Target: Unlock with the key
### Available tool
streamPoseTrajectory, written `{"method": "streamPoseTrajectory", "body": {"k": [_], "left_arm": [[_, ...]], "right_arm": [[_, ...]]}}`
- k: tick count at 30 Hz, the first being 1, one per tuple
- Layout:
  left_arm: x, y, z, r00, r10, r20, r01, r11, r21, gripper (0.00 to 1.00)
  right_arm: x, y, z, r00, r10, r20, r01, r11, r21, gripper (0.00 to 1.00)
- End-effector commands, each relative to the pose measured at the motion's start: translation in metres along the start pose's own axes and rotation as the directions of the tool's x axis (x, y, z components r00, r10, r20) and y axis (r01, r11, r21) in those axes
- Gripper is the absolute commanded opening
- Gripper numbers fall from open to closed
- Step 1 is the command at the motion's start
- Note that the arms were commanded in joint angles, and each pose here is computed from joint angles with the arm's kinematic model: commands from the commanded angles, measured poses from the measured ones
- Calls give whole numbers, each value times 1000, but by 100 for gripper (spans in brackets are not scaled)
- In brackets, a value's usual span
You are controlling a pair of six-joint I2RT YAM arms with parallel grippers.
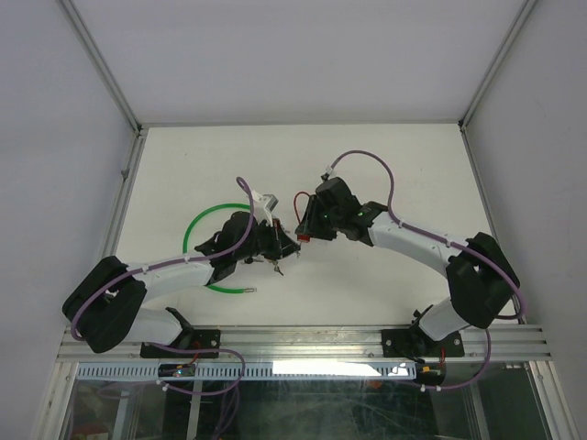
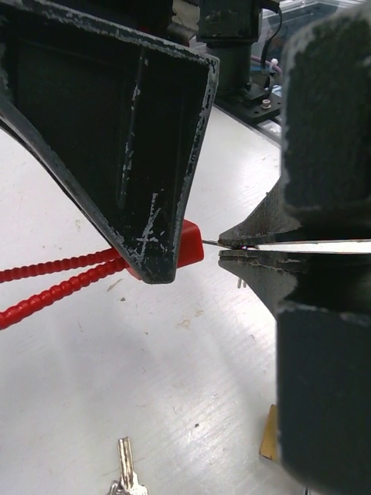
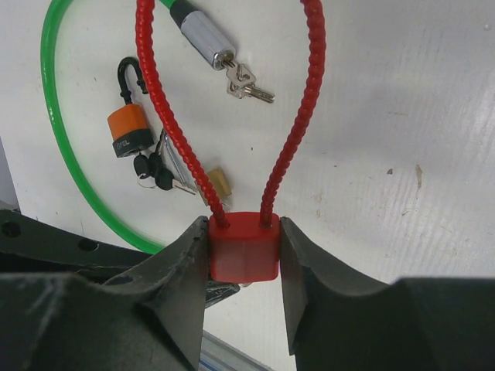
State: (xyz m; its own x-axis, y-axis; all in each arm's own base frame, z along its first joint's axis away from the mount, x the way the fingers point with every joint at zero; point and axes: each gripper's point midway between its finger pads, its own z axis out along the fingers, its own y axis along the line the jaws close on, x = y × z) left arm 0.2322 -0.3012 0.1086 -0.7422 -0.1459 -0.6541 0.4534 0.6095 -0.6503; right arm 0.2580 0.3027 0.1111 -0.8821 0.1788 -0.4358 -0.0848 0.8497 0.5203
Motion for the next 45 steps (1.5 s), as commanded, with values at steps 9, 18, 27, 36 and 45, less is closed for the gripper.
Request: {"method": "streamPoseTrajectory", "body": {"k": [9, 18, 27, 36, 45], "left_arm": [[-43, -12, 8, 988, -90, 128, 90, 996, 5, 0], [-48, -14, 8, 968, -152, 200, 143, 988, 58, 0], [-45, -14, 11, 970, -148, 195, 137, 988, 68, 0], [-37, -19, 11, 978, -156, 138, 145, 986, 86, 0], [-32, -22, 4, 974, -195, 117, 183, 978, 101, 0]], "right_arm": [[-3, 9, 0, 996, 85, 7, -85, 996, 29, 0], [5, 13, 8, 974, 225, -33, -224, 974, 33, 0], [6, 21, 7, 962, 266, -65, -265, 964, 24, 0], [10, 13, 4, 967, 244, -68, -241, 969, 51, 0], [3, 8, 2, 967, 249, -47, -246, 967, 62, 0]]}}
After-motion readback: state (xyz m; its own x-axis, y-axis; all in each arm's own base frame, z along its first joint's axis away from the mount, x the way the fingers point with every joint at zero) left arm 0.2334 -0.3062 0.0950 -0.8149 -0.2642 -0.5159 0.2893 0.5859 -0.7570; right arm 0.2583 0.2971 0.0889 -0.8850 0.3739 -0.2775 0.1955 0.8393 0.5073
